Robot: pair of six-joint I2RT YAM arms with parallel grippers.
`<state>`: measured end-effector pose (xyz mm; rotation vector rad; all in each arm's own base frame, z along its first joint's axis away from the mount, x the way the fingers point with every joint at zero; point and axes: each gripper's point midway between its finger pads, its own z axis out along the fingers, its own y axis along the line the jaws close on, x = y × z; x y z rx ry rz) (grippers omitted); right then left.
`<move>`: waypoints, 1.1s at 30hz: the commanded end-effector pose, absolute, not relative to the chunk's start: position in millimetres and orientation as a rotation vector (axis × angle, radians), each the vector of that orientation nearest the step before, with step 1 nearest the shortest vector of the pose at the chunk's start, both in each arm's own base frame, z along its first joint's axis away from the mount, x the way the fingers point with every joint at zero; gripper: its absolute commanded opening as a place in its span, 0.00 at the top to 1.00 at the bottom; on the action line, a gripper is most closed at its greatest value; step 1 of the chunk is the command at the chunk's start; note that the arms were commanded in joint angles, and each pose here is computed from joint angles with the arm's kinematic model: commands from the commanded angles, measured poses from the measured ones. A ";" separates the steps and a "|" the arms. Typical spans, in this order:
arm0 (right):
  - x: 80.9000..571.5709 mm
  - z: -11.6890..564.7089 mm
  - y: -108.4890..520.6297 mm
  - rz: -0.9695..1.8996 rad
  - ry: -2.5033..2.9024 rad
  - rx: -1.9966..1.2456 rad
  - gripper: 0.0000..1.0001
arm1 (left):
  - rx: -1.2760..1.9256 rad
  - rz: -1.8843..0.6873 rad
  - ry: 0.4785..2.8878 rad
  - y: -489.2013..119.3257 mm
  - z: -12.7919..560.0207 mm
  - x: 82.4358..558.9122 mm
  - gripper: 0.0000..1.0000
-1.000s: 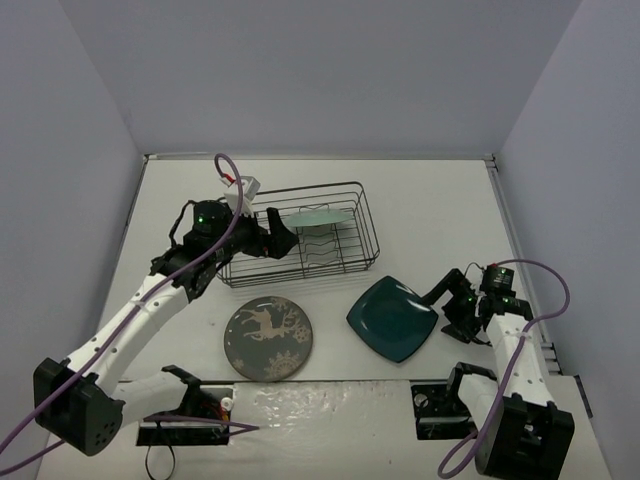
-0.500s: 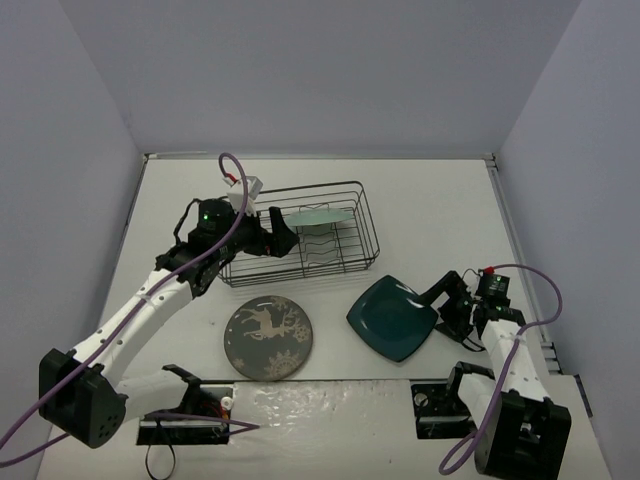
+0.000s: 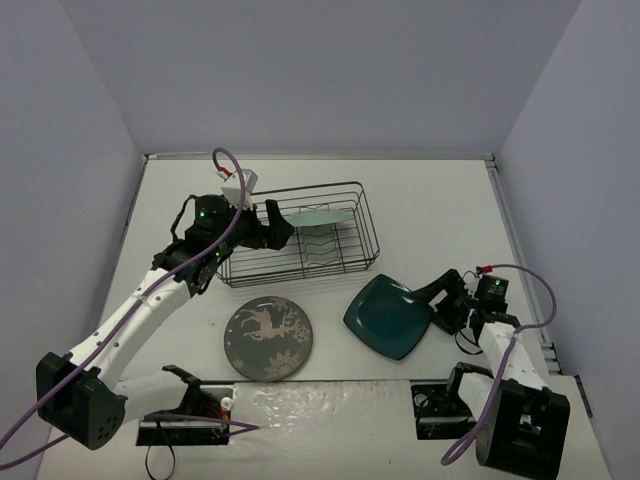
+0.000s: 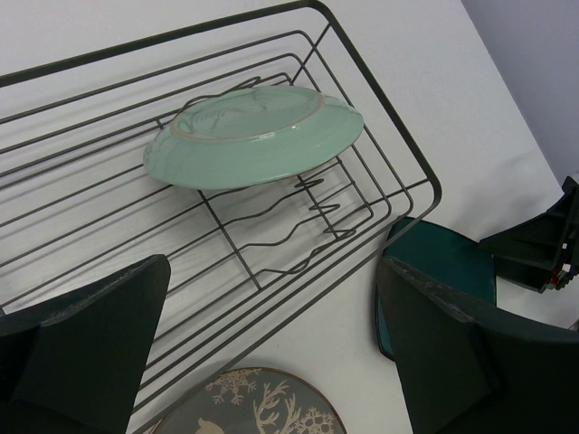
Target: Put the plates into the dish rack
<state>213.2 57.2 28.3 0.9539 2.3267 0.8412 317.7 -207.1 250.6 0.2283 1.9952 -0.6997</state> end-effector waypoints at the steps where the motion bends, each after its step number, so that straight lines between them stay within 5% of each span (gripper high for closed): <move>1: 208.3 15.2 59.8 0.857 2.336 0.982 0.22 | 0.226 -0.683 1.846 -204.7 300.8 324.9 0.03; 15: 205.7 13.5 63.4 0.879 2.321 0.933 0.25 | 0.195 -0.660 1.854 -203.1 299.0 332.8 0.03; 23: 198.3 1.0 68.6 0.892 2.390 0.956 0.36 | 0.192 -0.640 1.836 -200.1 307.4 334.6 0.03; 33: 198.1 -6.2 68.8 0.856 2.425 0.978 0.62 | 0.181 -0.582 1.841 -192.8 306.0 339.3 0.03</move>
